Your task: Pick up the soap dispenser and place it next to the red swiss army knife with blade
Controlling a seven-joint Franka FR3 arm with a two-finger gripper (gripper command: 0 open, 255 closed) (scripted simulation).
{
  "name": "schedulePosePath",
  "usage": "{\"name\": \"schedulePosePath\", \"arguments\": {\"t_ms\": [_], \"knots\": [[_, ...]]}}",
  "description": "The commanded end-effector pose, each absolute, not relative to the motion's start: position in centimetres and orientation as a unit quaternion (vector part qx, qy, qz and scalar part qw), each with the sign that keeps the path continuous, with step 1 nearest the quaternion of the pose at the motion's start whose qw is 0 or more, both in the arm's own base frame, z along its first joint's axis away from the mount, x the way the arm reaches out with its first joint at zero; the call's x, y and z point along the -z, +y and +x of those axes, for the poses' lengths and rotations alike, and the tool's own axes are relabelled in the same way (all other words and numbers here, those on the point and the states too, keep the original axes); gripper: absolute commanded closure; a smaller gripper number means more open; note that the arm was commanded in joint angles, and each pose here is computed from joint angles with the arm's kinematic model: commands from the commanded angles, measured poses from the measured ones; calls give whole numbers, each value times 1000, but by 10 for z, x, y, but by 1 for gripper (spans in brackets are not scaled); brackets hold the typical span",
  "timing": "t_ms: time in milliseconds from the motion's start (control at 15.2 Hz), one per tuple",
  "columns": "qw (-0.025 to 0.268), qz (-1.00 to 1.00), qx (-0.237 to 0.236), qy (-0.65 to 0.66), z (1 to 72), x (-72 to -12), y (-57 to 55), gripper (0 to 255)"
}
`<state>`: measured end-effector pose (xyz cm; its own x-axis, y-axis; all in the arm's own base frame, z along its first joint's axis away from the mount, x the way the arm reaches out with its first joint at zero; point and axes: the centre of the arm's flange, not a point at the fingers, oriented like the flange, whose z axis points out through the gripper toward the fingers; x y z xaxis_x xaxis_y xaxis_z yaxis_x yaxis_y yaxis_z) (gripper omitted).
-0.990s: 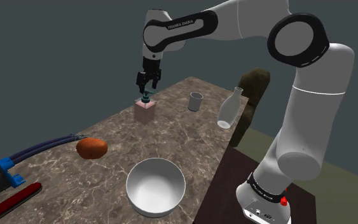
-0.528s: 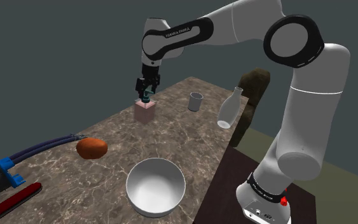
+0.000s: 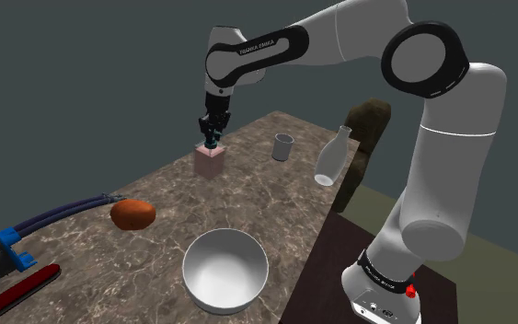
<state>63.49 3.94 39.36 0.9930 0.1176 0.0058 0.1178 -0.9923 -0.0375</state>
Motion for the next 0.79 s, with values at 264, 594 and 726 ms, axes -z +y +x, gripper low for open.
{"name": "schedulePosePath", "arguments": {"t_ms": [264,594,726], "knots": [[19,-998,1,-59,635,-393,40,255],[19,-998,1,-59,635,-409,39,255],[19,-998,1,-59,635,-420,39,255]]}}
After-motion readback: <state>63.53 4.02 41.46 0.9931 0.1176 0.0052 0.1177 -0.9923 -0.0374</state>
